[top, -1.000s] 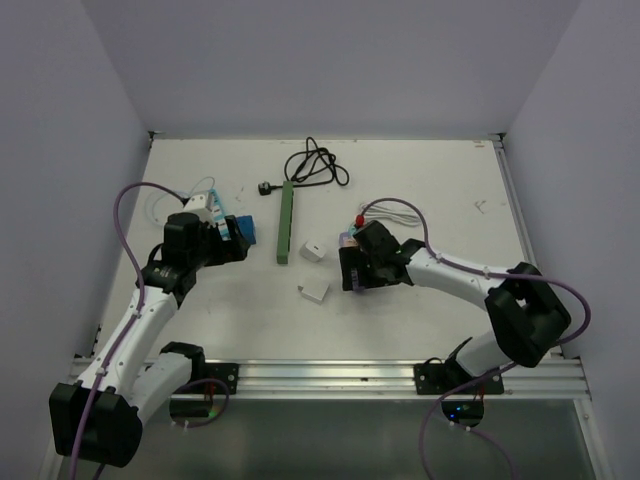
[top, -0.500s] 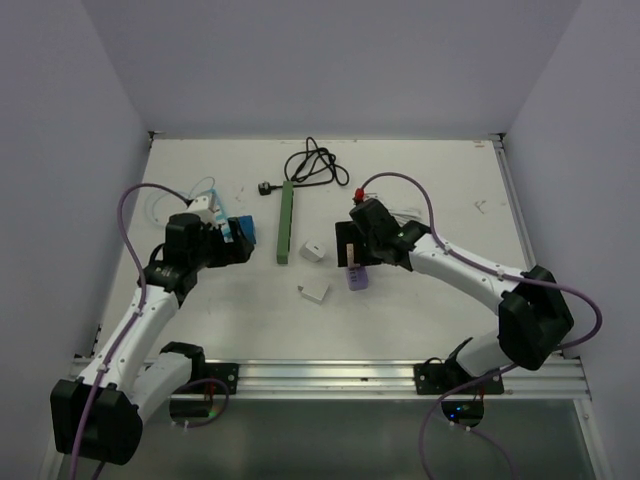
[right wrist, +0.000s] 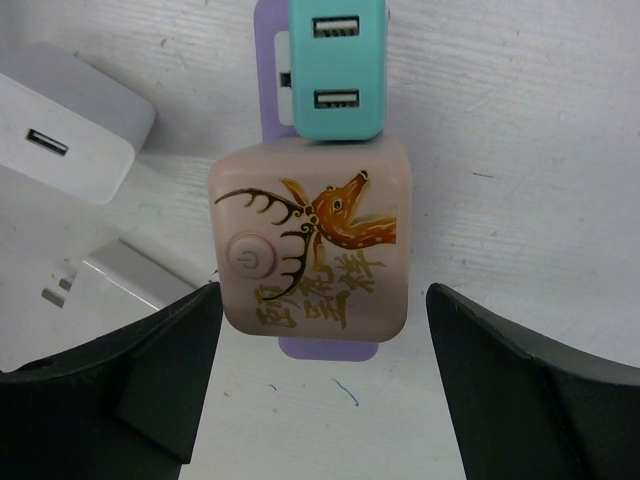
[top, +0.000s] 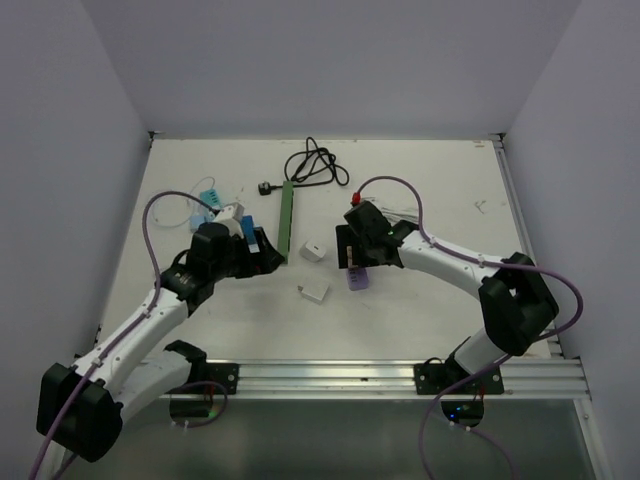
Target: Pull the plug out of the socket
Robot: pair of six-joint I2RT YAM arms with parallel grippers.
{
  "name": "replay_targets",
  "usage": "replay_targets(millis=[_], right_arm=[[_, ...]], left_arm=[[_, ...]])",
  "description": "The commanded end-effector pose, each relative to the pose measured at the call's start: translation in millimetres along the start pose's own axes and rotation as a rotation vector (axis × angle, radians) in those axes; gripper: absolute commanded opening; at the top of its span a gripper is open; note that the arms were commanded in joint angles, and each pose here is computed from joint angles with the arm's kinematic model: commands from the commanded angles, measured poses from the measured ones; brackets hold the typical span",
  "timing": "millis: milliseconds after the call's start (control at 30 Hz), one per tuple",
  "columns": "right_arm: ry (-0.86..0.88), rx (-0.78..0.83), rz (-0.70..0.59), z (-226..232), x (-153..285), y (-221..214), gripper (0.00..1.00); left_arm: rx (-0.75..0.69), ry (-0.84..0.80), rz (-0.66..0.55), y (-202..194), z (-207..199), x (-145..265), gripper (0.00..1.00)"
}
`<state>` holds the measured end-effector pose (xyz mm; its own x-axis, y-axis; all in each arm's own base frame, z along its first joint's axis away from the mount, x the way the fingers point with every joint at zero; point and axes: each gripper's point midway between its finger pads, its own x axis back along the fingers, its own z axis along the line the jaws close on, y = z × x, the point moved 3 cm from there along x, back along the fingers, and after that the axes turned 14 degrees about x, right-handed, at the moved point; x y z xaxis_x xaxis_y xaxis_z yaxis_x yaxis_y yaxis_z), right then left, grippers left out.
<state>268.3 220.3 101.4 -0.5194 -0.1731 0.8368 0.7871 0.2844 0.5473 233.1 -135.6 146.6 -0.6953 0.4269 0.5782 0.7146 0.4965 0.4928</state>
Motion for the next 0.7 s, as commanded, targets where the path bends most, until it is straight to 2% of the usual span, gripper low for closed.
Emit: replay_targets(millis=[0, 333, 500, 667], right_arm=[[-0.013, -0.019, -0.036, -4, -1, 1, 0.86], [-0.024, 0.007, -0.099, -6, 12, 30, 0.85], [-0.034, 0.011, -0.084, -4, 2, 37, 0.85], [-0.053, -0.011, -0.076, -11, -10, 38, 0.76]], left_arm=[[0.041, -0.075, -0.020, -4, -31, -6, 0.96], [0.036, -0.100, 0.046, -40, -62, -23, 0.94], [0.045, -0.091, 0.067, -57, -68, -31, 0.94], [0.035, -0.082, 0.071, -71, -73, -35, 0.94]])
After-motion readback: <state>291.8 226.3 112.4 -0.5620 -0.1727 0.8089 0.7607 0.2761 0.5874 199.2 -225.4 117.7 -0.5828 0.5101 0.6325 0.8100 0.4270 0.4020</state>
